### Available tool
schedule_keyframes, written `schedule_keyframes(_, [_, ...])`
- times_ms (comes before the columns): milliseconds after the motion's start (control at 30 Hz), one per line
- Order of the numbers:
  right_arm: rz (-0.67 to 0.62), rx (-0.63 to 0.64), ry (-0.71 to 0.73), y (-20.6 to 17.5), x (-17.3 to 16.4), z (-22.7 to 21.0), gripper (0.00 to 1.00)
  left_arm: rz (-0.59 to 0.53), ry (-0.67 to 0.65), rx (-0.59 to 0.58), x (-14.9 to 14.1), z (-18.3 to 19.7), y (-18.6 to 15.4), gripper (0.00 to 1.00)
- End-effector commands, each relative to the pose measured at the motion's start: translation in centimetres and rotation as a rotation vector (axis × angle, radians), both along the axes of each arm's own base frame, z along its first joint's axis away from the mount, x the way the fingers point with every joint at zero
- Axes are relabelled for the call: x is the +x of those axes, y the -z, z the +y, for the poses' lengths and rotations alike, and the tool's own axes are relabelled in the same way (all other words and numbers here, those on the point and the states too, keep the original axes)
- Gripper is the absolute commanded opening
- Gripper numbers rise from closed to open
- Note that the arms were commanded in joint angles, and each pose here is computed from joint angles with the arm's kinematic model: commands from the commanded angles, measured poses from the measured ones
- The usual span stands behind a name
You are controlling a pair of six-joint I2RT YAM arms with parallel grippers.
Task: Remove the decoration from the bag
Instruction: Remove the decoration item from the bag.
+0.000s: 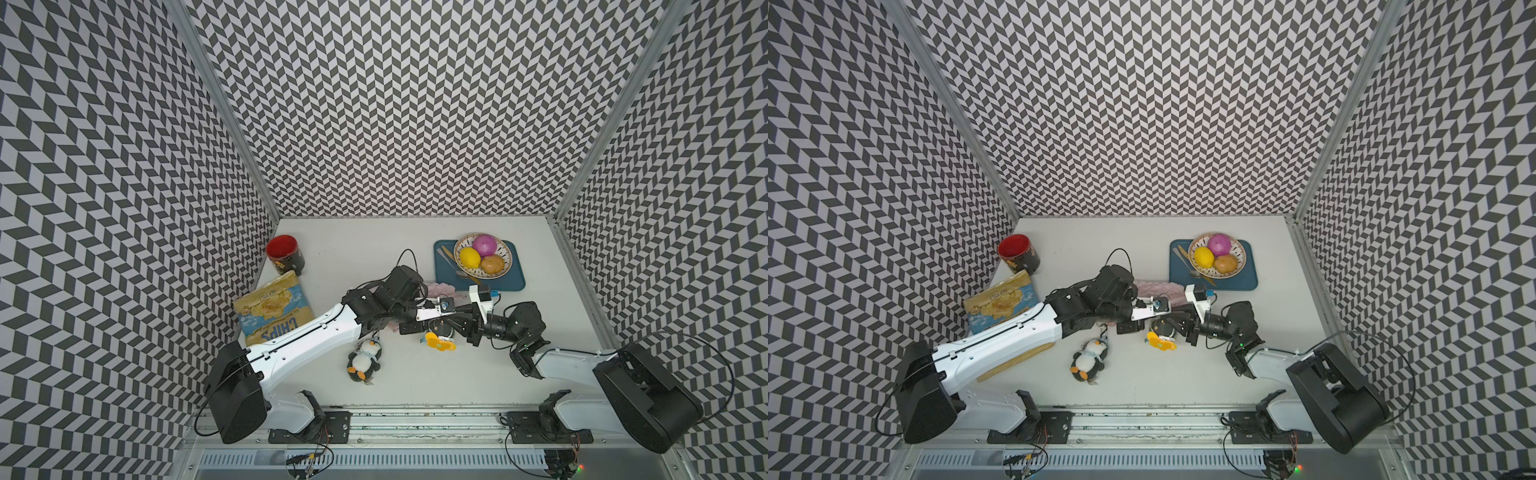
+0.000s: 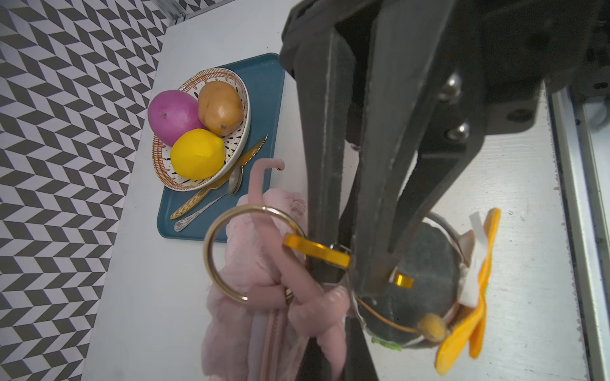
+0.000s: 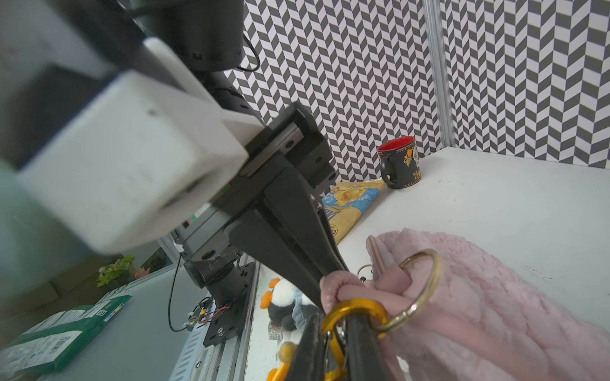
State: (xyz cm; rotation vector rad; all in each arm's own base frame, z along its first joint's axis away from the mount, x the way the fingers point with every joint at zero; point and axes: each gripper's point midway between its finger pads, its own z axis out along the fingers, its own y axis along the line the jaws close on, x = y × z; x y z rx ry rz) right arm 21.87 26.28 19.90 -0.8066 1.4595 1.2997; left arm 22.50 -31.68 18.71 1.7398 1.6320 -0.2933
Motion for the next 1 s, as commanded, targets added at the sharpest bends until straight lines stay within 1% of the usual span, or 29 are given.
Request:
schedule_keyframes(0, [-0.07, 0.065, -0.001, -1.9, 0.0, -0.4, 0.14, 0.014, 0.046, 0.017, -1.1, -0.3, 1.3, 0.0])
schedule_keyframes(167, [-0.052, 0.085, -0.015, -1.9, 0.0, -0.3, 0.14, 0.003, 0.047, 0.033, -0.9, -0.9, 1.9, 0.0])
schedule_keyframes(400, [-0.047, 0.093, -0.015, -2.2, 0.1, -0.2, 0.14, -0.027, 0.053, 0.015, -0.9, -1.3, 2.1, 0.0])
schedule_keyframes(567, [-0.078, 0.111, -0.036, -2.8, -0.6, -0.4, 0.13, -0.041, 0.07, -0.043, -0.9, -1.7, 1.1, 0.0])
schedule_keyframes(633, [-0.104, 0.118, -0.039, -3.0, -0.9, -0.5, 0.13, -0.026, 0.088, -0.076, -1.1, -2.1, 0.4, 0.0])
schedule_keyframes(733, [-0.137, 0.084, -0.026, -2.6, -1.0, -0.4, 0.13, 0.019, 0.105, -0.106, -1.2, -2.5, -0.5, 0.0])
schedule_keyframes(867, [-0.154, 0.027, 0.002, -1.7, -0.5, -0.2, 0.13, 0.049, 0.12, -0.093, -1.3, -2.8, -0.8, 0.0])
schedule_keyframes(967, [-0.157, 0.018, 0.027, -1.6, -0.2, -0.4, 0.13, 0.06, 0.122, -0.083, -1.5, -2.7, -0.6, 0.0])
